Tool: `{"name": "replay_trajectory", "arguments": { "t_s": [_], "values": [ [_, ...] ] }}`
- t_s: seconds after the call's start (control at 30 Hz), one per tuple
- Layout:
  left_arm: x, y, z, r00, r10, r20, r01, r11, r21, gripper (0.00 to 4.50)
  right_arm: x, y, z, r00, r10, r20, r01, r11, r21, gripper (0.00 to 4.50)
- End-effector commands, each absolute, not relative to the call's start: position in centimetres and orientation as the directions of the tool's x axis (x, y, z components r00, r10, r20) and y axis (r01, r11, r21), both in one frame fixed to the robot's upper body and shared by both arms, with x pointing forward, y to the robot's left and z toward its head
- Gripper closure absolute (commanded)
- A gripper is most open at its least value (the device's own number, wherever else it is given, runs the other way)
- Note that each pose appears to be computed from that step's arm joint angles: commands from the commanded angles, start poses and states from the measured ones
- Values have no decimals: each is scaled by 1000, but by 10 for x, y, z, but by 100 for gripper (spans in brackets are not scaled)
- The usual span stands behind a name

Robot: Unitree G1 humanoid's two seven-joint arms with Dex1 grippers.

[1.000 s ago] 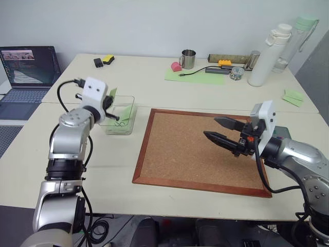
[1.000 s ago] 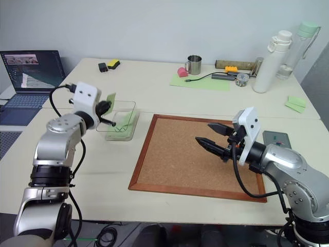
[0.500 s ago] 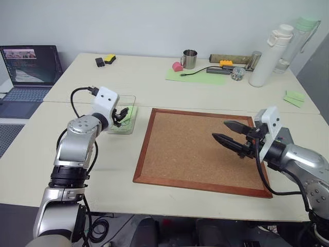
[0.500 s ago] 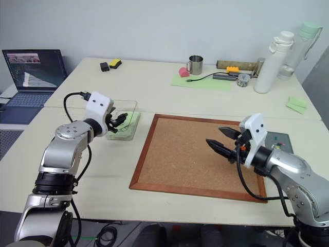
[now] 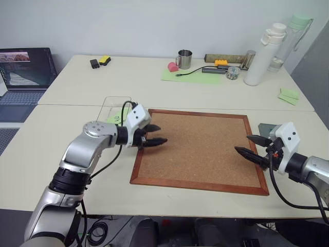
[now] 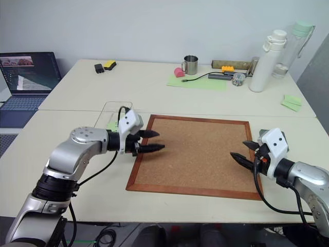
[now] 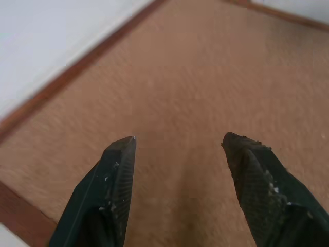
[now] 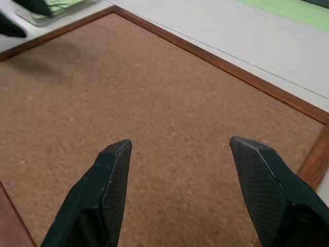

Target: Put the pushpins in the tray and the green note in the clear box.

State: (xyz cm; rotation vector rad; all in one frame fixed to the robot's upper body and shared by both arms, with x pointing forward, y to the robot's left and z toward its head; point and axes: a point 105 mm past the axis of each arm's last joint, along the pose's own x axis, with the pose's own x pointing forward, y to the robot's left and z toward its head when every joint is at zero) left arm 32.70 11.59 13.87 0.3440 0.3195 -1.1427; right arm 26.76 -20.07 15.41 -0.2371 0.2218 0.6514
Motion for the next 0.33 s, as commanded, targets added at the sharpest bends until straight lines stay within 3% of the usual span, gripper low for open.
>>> {"name": "replay_trajectory", "arguments": {
  "t_s": [0.03,0.33],
  "values": [
    [323,102,147,374,-848,-376,927,332,173,164,271,-197,164,780,582,-231,-623,758,-196,134],
    [323,97,150,412,-845,-341,910,361,205,164,273,-185,165,787,587,-189,-615,770,-170,134]
  ]
}}
